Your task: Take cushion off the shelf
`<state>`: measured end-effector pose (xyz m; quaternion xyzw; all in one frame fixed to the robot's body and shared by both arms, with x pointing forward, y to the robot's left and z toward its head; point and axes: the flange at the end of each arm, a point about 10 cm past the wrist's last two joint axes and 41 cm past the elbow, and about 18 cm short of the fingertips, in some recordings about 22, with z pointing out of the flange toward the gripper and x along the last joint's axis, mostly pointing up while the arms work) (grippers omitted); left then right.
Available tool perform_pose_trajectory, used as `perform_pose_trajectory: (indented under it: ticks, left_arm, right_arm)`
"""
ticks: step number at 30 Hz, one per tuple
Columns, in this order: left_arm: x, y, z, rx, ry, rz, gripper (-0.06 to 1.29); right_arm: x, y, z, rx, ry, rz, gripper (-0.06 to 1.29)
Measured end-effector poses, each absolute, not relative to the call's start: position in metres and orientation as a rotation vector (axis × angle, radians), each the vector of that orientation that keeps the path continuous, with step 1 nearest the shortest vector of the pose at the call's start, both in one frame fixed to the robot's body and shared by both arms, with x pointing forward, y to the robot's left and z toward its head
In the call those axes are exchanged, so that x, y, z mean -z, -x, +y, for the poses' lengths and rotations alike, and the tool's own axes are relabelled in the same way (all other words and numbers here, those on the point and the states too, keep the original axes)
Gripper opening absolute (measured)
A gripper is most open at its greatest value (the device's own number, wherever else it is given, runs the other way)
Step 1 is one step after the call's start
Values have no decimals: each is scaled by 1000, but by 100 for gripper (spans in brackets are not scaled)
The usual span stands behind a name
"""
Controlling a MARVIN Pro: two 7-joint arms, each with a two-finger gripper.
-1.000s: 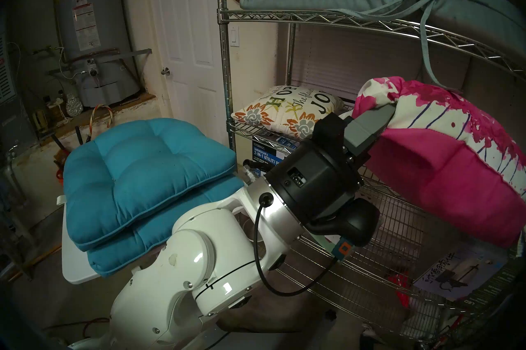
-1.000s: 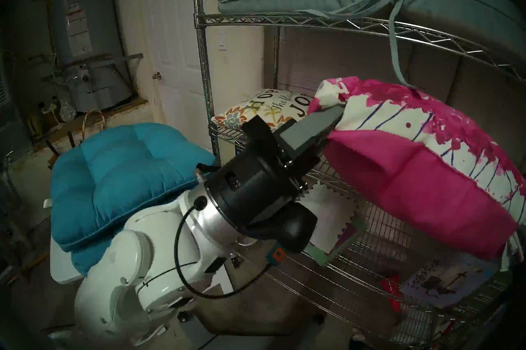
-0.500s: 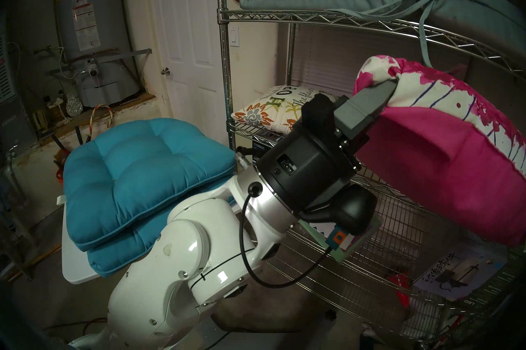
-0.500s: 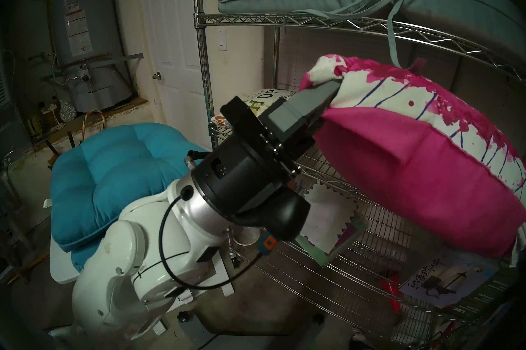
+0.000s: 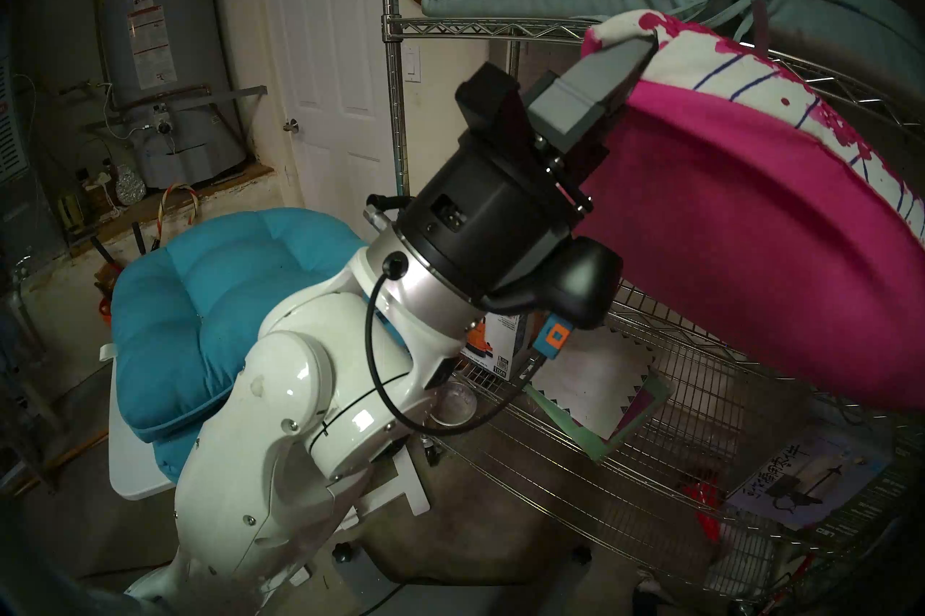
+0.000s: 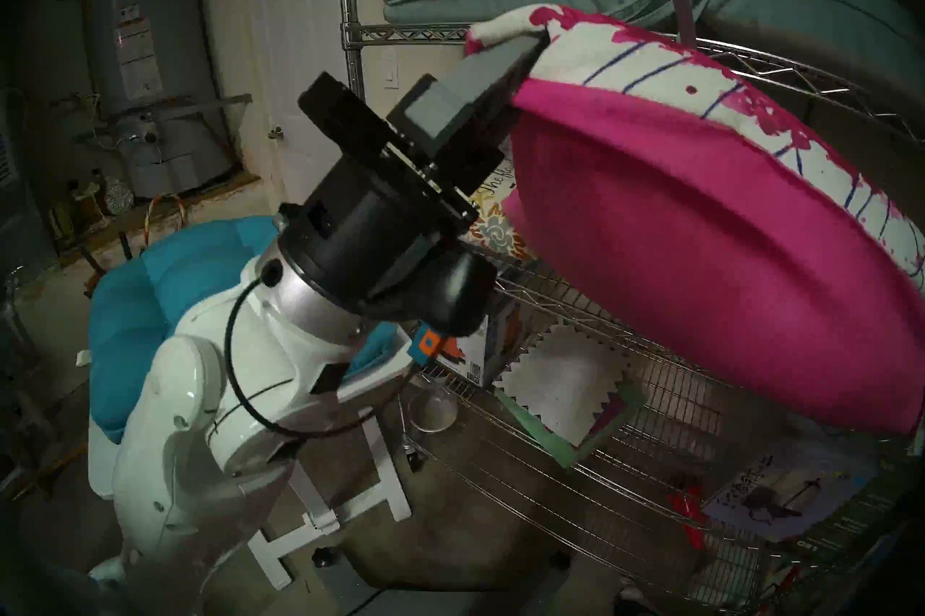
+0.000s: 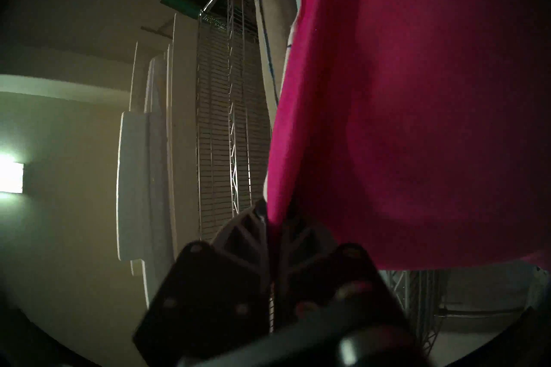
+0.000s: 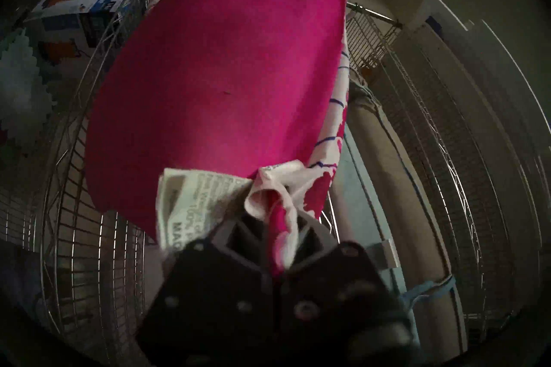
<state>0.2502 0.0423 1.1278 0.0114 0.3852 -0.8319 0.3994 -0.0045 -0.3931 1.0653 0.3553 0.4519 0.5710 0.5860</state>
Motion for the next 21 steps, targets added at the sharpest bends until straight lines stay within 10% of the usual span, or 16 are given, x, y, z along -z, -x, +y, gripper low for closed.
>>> perform_pose_trajectory:
  ticks: [21]
  left_arm:
    - [-1162, -253, 61, 2045, -185, 865, 1]
  right_arm:
    - [-1079, -8, -394, -1436, -698, 1029, 0]
